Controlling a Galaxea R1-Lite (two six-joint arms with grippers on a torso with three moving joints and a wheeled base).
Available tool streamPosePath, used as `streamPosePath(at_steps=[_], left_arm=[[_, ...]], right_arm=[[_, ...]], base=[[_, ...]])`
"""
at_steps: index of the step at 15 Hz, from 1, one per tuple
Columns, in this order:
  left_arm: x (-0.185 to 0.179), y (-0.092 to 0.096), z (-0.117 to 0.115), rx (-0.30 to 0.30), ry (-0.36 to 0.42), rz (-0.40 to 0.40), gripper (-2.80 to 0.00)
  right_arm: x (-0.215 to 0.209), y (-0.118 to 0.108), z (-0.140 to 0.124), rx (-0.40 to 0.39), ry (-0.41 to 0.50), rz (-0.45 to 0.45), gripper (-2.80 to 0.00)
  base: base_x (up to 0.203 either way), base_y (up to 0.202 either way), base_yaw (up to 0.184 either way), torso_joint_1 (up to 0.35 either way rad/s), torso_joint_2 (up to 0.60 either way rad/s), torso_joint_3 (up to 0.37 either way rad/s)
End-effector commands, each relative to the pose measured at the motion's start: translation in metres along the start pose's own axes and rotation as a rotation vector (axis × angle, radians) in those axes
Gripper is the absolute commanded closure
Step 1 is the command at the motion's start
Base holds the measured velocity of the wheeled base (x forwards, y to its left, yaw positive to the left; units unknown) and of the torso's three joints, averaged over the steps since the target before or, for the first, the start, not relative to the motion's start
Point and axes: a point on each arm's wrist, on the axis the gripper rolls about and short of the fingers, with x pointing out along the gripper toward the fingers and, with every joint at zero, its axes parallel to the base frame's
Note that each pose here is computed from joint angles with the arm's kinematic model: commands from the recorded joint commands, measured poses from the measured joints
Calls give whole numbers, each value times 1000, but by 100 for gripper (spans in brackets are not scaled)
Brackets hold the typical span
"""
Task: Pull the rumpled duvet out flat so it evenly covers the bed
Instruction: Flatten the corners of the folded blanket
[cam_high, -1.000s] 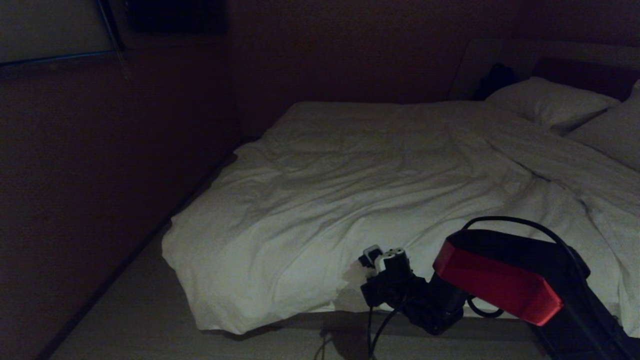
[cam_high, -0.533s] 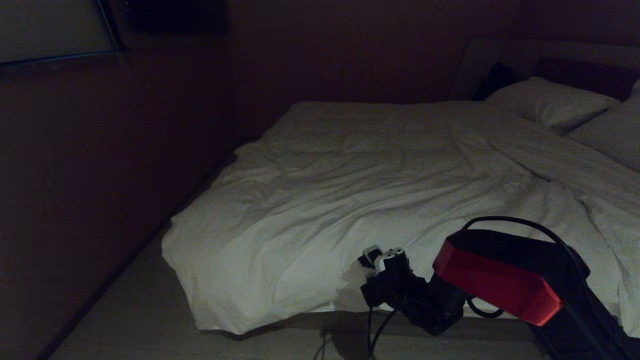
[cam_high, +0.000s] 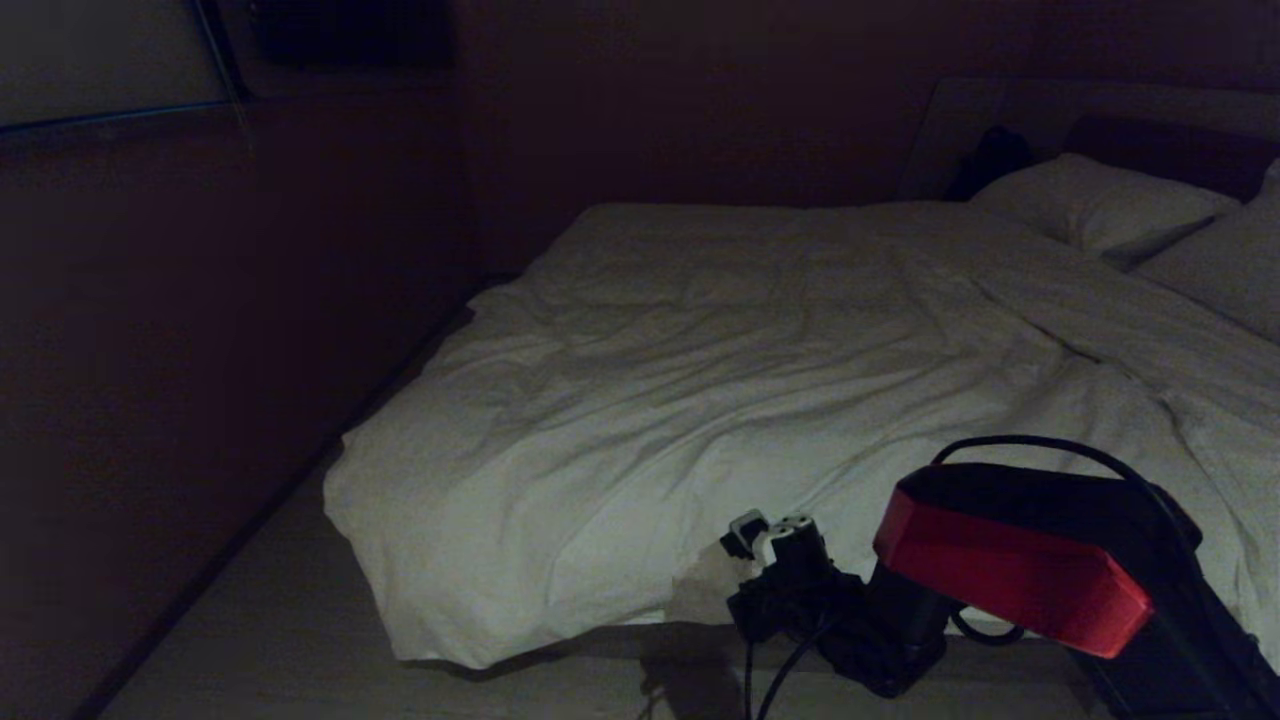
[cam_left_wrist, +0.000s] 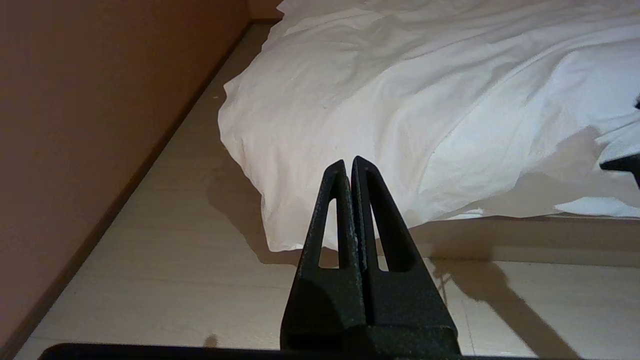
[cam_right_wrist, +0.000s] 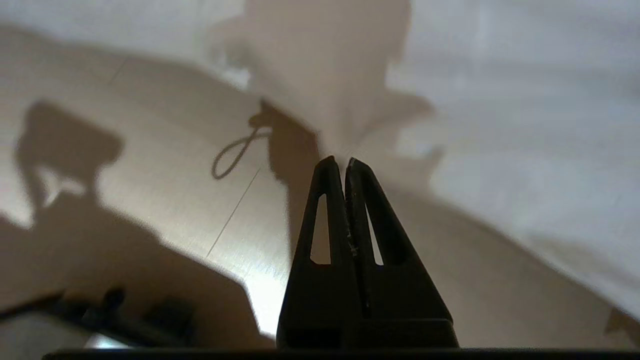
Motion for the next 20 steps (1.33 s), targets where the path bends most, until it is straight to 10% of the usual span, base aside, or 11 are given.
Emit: streamPosePath(at_steps=[1, 10, 11, 20], left_arm=[[0, 0, 0, 1, 2, 1, 0], [0, 0, 0, 0, 1, 1, 0], [0, 0, 0, 0, 0, 1, 0], [0, 0, 0, -1, 1, 1, 0]], right_arm=[[-13, 6, 0, 3, 4, 16, 0], [-8, 10, 13, 6, -24, -6, 0], [-5, 10, 14, 4, -18, -25, -280], [17, 13, 22, -19, -27, -58, -280]], base=[[0, 0, 0, 0, 0, 0], [0, 0, 0, 0, 0, 0], [0, 0, 0, 0, 0, 0], [0, 0, 0, 0, 0, 0]])
